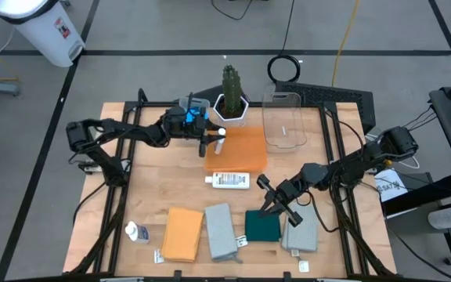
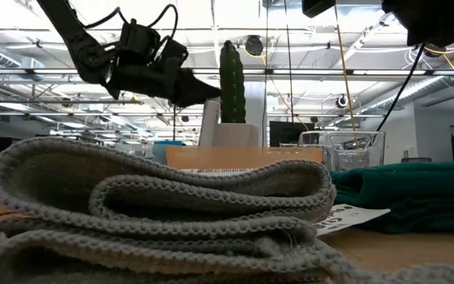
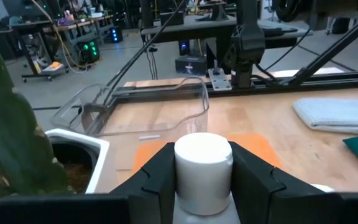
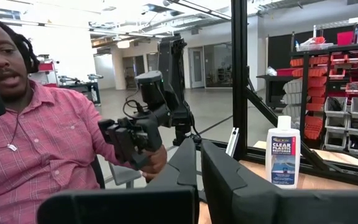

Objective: Pick & Place Kitchen Items
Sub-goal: Put the white plastic restorer bottle into the orange bin

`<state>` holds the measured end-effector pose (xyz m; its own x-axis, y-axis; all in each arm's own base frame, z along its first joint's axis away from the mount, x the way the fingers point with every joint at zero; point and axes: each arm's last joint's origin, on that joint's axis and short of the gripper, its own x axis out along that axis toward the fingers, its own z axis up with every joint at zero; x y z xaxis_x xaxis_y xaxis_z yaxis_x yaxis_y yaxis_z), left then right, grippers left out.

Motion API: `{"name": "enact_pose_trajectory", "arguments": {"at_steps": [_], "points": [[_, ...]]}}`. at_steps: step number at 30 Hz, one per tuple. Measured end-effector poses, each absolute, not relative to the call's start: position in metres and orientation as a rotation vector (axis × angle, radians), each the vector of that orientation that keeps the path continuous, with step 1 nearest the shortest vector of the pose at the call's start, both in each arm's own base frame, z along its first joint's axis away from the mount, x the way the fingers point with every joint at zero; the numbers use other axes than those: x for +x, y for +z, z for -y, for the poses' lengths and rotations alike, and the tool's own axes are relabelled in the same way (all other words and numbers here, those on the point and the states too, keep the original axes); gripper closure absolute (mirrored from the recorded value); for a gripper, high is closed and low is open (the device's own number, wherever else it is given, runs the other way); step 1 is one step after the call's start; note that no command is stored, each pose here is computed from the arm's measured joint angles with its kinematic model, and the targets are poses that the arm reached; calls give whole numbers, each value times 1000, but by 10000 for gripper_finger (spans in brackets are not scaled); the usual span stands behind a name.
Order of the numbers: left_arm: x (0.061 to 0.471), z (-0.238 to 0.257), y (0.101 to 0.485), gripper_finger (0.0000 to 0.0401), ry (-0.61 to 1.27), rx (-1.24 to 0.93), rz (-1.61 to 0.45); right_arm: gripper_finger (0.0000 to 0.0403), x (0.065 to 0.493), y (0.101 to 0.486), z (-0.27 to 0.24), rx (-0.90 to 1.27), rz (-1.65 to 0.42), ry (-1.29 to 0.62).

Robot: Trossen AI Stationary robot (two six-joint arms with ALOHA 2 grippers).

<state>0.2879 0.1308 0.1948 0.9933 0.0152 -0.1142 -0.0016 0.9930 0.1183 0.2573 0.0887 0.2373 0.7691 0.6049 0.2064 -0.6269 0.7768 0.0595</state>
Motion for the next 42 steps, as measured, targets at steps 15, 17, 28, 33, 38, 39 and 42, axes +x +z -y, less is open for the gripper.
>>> {"name": "enact_pose_trajectory", "arguments": {"at_steps": [15, 17, 28, 33, 38, 39, 42], "points": [[287, -139, 190, 176, 168, 38, -141, 403, 257, 237, -89, 128, 180, 670], [287, -139, 190, 155, 174, 36, -147, 403, 257, 237, -89, 128, 180, 670], [282, -136, 207, 117, 179, -18, -94, 403, 257, 237, -89, 128, 180, 670], [274, -125, 230, 117, 161, -8, -52, 403, 257, 237, -89, 128, 180, 670], [264, -101, 256, 117, 134, -39, -30, 396, 260, 235, -87, 95, 175, 485], [261, -93, 260, 117, 129, -39, -33, 392, 261, 232, -87, 73, 155, 421], [255, -69, 271, 117, 104, -42, -51, 381, 264, 225, -91, 21, 48, 208]]}}
